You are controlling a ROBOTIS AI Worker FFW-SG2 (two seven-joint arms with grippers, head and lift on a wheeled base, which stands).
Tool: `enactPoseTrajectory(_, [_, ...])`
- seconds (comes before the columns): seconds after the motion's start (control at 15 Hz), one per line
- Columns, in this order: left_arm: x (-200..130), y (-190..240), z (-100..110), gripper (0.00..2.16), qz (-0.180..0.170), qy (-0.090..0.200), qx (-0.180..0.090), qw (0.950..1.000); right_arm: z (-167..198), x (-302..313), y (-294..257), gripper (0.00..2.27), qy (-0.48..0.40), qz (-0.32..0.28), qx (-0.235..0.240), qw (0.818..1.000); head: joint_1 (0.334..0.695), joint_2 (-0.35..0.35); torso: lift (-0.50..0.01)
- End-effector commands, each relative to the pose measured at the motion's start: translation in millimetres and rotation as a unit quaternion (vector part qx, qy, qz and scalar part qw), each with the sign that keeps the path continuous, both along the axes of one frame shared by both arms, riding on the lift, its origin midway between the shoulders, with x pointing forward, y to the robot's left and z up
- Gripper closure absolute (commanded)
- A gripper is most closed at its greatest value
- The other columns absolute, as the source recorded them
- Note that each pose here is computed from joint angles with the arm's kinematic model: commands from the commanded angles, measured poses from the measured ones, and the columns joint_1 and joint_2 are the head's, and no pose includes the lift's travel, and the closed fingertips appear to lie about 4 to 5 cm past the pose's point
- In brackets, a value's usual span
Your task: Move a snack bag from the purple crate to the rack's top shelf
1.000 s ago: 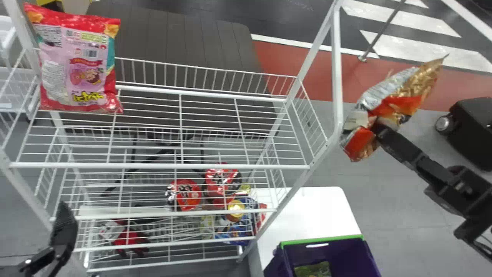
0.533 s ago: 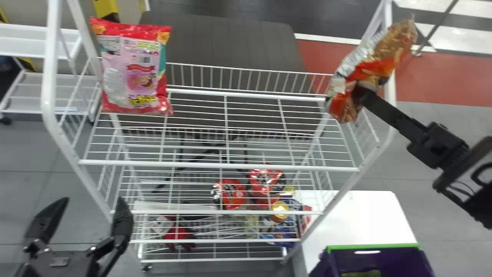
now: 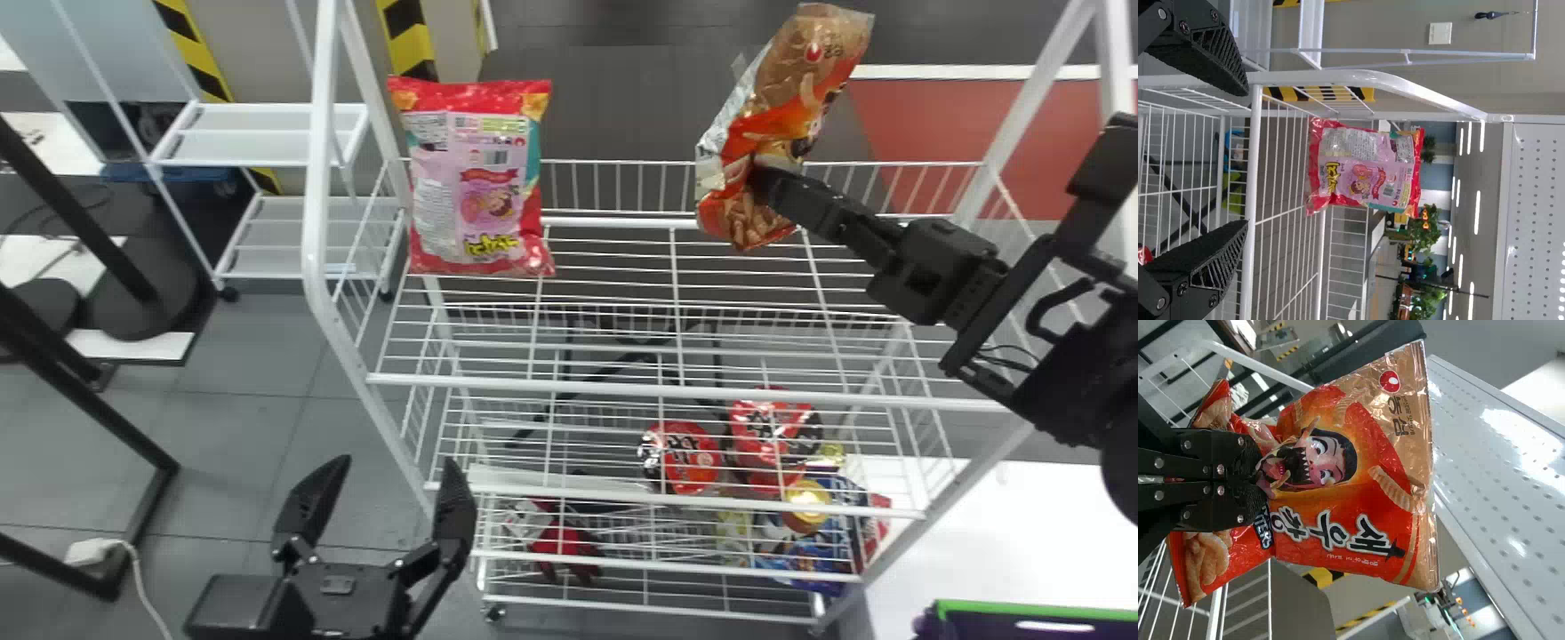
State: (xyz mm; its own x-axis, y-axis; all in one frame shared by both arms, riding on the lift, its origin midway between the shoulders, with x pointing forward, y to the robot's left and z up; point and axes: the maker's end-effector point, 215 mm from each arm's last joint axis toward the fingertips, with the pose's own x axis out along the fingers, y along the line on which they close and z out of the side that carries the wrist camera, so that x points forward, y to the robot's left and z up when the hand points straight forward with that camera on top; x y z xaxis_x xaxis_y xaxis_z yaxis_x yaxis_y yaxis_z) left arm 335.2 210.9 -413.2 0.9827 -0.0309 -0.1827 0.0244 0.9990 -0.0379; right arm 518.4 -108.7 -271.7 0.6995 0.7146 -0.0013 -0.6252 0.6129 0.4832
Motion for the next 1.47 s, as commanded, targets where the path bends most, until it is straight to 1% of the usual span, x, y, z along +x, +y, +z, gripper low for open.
enactPoseTrajectory(0.0, [1, 1, -3, 0.13, -0.001, 0.002, 0.000, 1.0000, -10, 0, 40, 2.11, -0.005, 0.020, -0.001, 1.000, 0.695, 0.122, 0.000])
enactPoseTrajectory(0.07, [2, 1, -3, 0.13, -0.002, 0.002, -0.002, 1.0000, -16, 3, 53, 2.11, -0.005, 0.017, -0.010, 1.000, 0.695, 0.156, 0.000])
enactPoseTrajectory(0.2, [3, 3, -5, 0.13, -0.001, 0.002, -0.004, 1.0000, -29, 10, 73, 2.11, -0.014, 0.001, -0.045, 0.999, 0.695, 0.181, 0.000])
enactPoseTrajectory(0.33, [5, 8, -8, 0.13, 0.004, 0.004, -0.004, 1.0000, -33, 24, 81, 2.11, -0.029, -0.037, -0.076, 0.996, 0.695, 0.214, 0.000])
enactPoseTrajectory(0.47, [7, 9, -10, 0.13, 0.004, 0.006, -0.005, 1.0000, -41, 34, 87, 2.11, -0.033, -0.059, -0.112, 0.991, 0.695, 0.224, 0.000])
enactPoseTrajectory(0.6, [9, 9, -14, 0.13, 0.004, 0.009, -0.005, 0.9999, -38, 48, 88, 2.11, -0.059, -0.096, -0.132, 0.985, 0.695, 0.232, 0.000])
enactPoseTrajectory(0.87, [11, 7, -23, 0.13, 0.002, 0.015, -0.008, 0.9999, -44, 68, 81, 2.11, -0.077, -0.146, -0.137, 0.977, 0.695, 0.229, 0.000])
enactPoseTrajectory(1.0, [12, 4, -25, 0.13, -0.003, 0.015, -0.008, 0.9998, -55, 70, 85, 2.11, -0.064, -0.155, -0.143, 0.975, 0.695, 0.224, 0.000])
enactPoseTrajectory(1.27, [12, 7, -26, 0.13, -0.002, 0.014, -0.010, 0.9999, -50, 69, 90, 2.11, -0.069, -0.210, -0.132, 0.966, 0.695, 0.219, 0.000])
enactPoseTrajectory(1.4, [12, 6, -28, 0.13, -0.004, 0.014, -0.012, 0.9998, -52, 67, 94, 2.11, -0.072, -0.228, -0.137, 0.961, 0.695, 0.221, 0.000])
